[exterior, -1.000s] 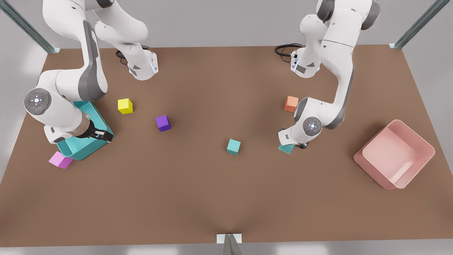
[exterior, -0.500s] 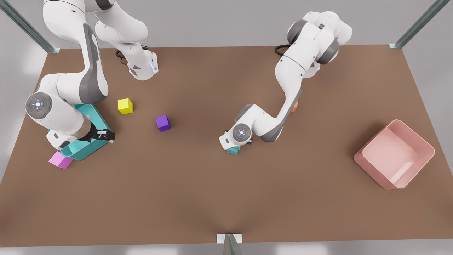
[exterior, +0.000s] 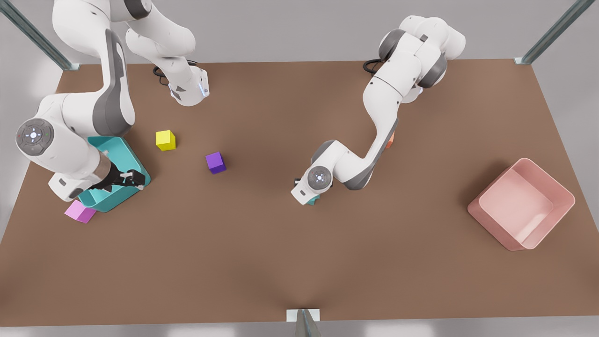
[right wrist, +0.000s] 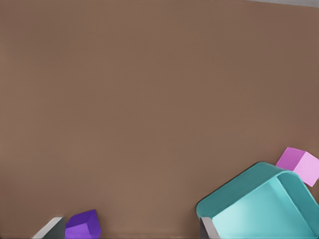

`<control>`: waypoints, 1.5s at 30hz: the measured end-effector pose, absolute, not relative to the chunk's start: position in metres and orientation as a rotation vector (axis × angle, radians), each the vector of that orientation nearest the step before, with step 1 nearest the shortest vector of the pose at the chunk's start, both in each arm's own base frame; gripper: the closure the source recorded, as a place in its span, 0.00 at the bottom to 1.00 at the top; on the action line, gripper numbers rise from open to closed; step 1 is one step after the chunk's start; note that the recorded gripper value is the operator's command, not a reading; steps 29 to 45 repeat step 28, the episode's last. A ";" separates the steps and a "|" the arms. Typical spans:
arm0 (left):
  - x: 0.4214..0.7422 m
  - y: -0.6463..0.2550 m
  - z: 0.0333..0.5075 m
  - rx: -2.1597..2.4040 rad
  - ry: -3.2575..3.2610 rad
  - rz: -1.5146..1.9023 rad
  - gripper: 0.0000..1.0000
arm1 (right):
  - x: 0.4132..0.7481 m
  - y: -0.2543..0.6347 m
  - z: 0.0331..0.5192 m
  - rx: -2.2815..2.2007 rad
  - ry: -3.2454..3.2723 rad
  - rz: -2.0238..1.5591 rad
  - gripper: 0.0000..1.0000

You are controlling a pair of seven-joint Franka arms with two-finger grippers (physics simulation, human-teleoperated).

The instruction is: Stack the two blue cubes on top of each other

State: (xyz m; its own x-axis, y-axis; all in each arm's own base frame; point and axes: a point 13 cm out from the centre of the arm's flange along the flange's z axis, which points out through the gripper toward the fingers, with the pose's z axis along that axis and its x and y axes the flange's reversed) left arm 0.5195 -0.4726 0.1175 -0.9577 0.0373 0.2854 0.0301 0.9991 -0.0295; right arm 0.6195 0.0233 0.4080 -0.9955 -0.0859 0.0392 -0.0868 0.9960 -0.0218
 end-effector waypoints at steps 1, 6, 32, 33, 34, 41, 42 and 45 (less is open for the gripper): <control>0.520 -0.473 0.117 -0.032 -2.852 0.035 0.00 | 0.618 0.023 0.407 0.140 -3.093 0.037 0.00; 0.521 -0.474 0.118 0.045 -2.851 0.044 0.00 | 0.614 0.024 0.402 0.170 -3.066 0.038 0.00; 0.578 -0.089 0.414 0.502 -2.864 -0.110 0.00 | 0.610 0.022 0.431 0.224 -3.061 0.043 0.00; 0.578 -0.089 0.414 0.502 -2.864 -0.110 0.00 | 0.610 0.022 0.431 0.224 -3.061 0.043 0.00; 0.578 -0.089 0.414 0.502 -2.864 -0.110 0.00 | 0.610 0.022 0.431 0.224 -3.061 0.043 0.00; 0.578 -0.089 0.414 0.502 -2.864 -0.110 0.00 | 0.610 0.022 0.431 0.224 -3.061 0.043 0.00; 0.578 -0.089 0.414 0.502 -2.864 -0.110 0.00 | 0.610 0.022 0.431 0.224 -3.061 0.043 0.00; 0.578 -0.089 0.414 0.502 -2.864 -0.110 0.00 | 0.610 0.022 0.431 0.224 -3.061 0.043 0.00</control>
